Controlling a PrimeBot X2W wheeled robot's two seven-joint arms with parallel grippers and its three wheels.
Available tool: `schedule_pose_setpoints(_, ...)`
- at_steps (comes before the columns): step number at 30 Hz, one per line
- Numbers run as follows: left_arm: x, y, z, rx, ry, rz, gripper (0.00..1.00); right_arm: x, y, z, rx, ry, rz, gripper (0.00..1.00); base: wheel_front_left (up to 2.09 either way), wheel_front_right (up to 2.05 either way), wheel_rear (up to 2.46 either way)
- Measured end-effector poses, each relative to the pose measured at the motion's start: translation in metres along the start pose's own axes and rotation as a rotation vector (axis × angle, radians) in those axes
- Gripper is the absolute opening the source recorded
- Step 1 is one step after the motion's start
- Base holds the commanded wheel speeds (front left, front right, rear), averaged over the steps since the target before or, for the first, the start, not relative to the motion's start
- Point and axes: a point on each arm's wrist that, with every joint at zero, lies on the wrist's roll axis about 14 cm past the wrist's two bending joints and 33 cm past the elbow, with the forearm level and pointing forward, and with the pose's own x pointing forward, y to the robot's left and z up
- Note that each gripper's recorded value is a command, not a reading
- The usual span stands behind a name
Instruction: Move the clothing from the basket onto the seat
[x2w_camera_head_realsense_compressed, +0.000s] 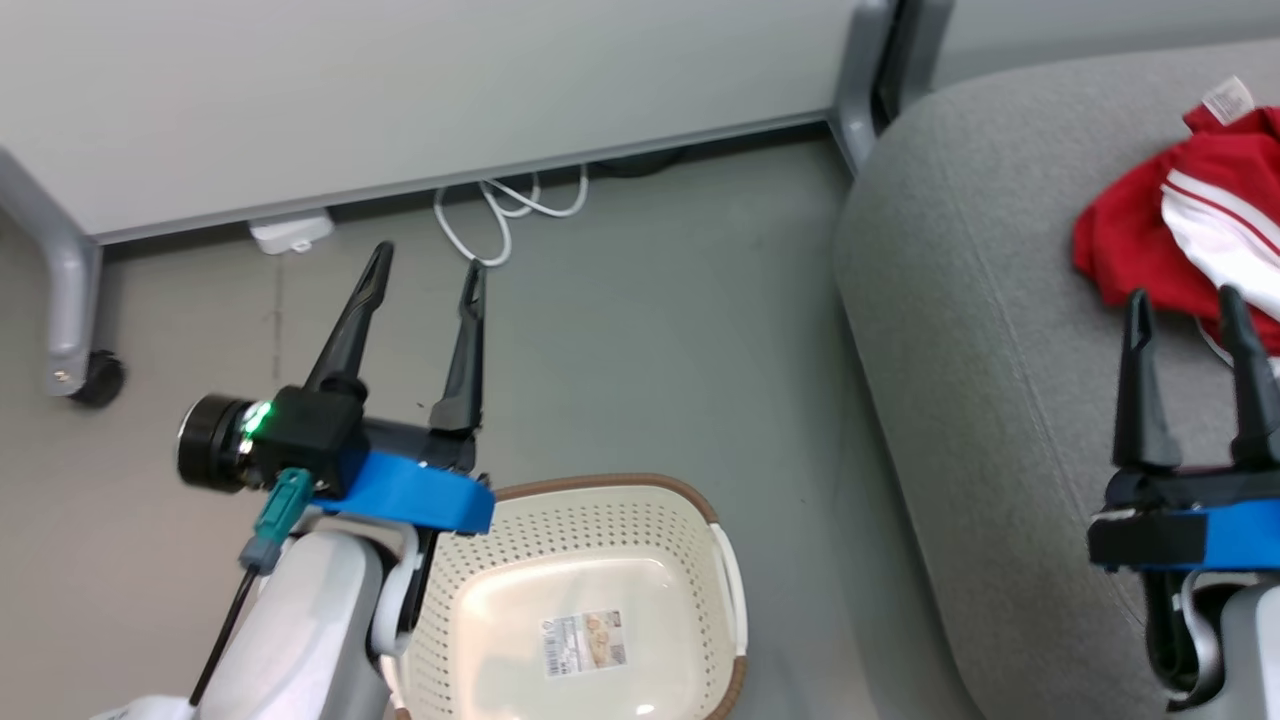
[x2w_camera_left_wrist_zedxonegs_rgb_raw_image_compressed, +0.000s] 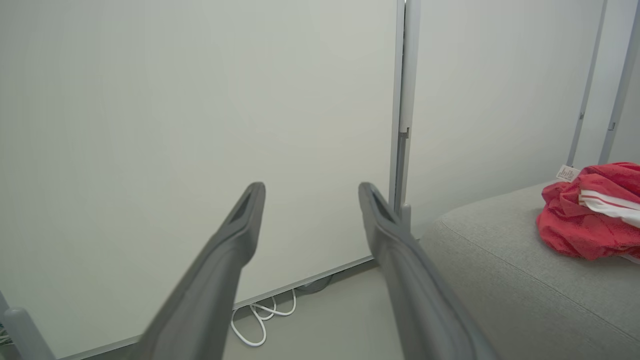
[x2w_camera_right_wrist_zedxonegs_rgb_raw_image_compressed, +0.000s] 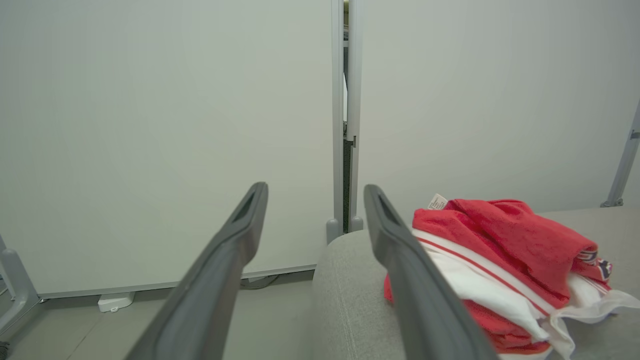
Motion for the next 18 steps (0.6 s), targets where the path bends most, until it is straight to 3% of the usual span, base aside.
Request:
schedule_pose_setpoints(9,-0.048,0.051,0.013,0.021,-0.011,0.196,1.00,-0.011,0.052,-0.010,0.080,0.033,0.119,1.00,0.00,0.00,0.00)
schedule_pose_setpoints(18,-0.087,0.066,0.008,0.012,0.012,0.283,1.00,-0.023,0.065,-0.019,0.098,0.069,0.145,1.00,0.00,0.00,0.00)
